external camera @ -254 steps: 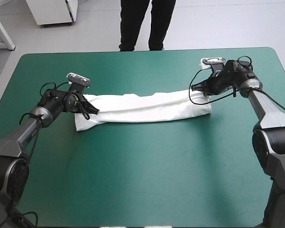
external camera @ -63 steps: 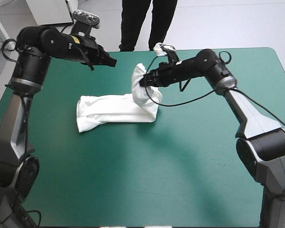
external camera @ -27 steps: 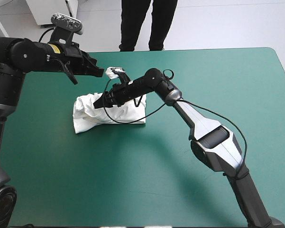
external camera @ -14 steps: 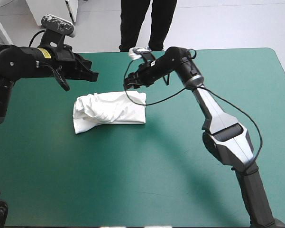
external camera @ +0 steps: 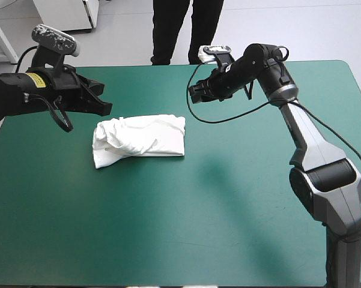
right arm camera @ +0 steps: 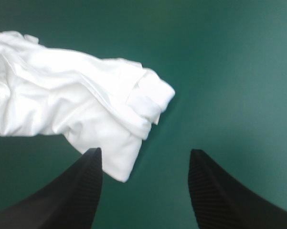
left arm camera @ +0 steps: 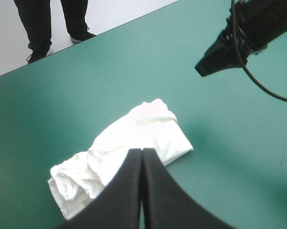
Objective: Fold the cloth
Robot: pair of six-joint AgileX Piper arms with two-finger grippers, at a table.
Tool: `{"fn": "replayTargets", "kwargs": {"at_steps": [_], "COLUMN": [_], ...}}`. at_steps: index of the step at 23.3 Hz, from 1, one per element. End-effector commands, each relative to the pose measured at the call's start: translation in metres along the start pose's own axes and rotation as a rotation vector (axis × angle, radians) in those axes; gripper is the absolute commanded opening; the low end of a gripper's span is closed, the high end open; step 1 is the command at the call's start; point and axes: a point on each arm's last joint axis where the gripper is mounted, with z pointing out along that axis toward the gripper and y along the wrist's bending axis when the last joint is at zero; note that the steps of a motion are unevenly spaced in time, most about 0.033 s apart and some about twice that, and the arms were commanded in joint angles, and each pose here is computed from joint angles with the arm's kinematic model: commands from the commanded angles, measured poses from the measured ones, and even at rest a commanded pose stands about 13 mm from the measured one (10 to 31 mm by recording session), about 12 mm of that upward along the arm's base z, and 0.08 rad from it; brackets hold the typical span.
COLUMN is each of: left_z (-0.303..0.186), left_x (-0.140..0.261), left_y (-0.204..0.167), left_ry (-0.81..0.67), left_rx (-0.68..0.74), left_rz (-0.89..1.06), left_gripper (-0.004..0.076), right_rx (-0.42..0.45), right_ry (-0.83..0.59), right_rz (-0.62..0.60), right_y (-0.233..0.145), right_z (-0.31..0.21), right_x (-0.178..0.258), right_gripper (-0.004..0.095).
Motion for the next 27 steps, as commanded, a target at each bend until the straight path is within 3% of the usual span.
{"fn": "replayTargets", "kwargs": {"at_steps": [1, 4, 14, 18, 27], "left_z": [-0.017, -0.016, -0.016, -0.016, -0.016], "left_x": [0.0, 0.0, 0.0, -0.001, -0.001], "left_y": [-0.008, -0.009, -0.012, -0.014, -0.015], "left_ry": [-0.029, -0.029, -0.036, -0.042, -0.045], "left_rx": [0.043, 0.059, 0.088, 0.109, 0.12], "left_rz": [-0.007, 0.005, 0.026, 0.02, 0.017], "left_gripper": [-0.0022, -0.0009, 0.0199, 0.0267, 0.0275], "right_rx": [-0.025, -0.113, -0.303, -0.319, -0.332], "right_ry": [0.031, 0.095, 0.146, 0.113, 0.1], "right_rz": [0.011, 0.036, 0.09, 0.073, 0.097], "right_y": [0.008, 0.005, -0.008, -0.004, -0.013], "right_z": [-0.02, 0.006, 0.075, 0.085, 0.114], "right_x": [0.016, 0.026, 0.032, 0.026, 0.021], "right_gripper": [0.0524, 0.0524, 0.0524, 0.0524, 0.0524]}}
